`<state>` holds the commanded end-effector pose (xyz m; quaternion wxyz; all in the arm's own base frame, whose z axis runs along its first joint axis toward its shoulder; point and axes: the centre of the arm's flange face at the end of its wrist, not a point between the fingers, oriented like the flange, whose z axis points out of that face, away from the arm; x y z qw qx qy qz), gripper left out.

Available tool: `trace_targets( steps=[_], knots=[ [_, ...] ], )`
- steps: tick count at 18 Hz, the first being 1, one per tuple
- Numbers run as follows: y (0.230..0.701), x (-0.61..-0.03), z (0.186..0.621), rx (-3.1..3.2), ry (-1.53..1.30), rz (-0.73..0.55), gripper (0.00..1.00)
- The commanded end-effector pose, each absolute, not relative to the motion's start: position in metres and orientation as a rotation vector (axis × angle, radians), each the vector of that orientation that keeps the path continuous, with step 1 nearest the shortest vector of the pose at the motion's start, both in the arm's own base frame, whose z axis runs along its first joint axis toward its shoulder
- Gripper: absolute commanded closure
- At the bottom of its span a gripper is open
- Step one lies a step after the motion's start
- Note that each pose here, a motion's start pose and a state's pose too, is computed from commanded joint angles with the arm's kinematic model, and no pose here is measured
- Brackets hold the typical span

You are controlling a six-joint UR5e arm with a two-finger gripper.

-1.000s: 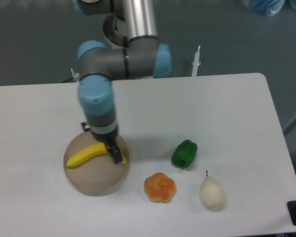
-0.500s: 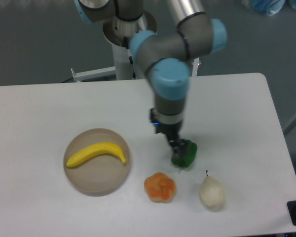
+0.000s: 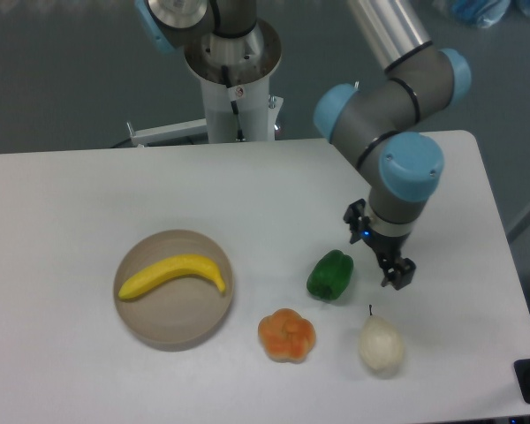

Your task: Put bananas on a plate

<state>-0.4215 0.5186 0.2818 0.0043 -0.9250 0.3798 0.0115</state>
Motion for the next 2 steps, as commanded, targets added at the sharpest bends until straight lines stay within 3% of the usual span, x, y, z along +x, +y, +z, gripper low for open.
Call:
trace_targets(
  steps=[2],
  knots=[
    [0.5197,-0.4182,0.2781,-2.897,1.197,0.027,0.0]
  ],
)
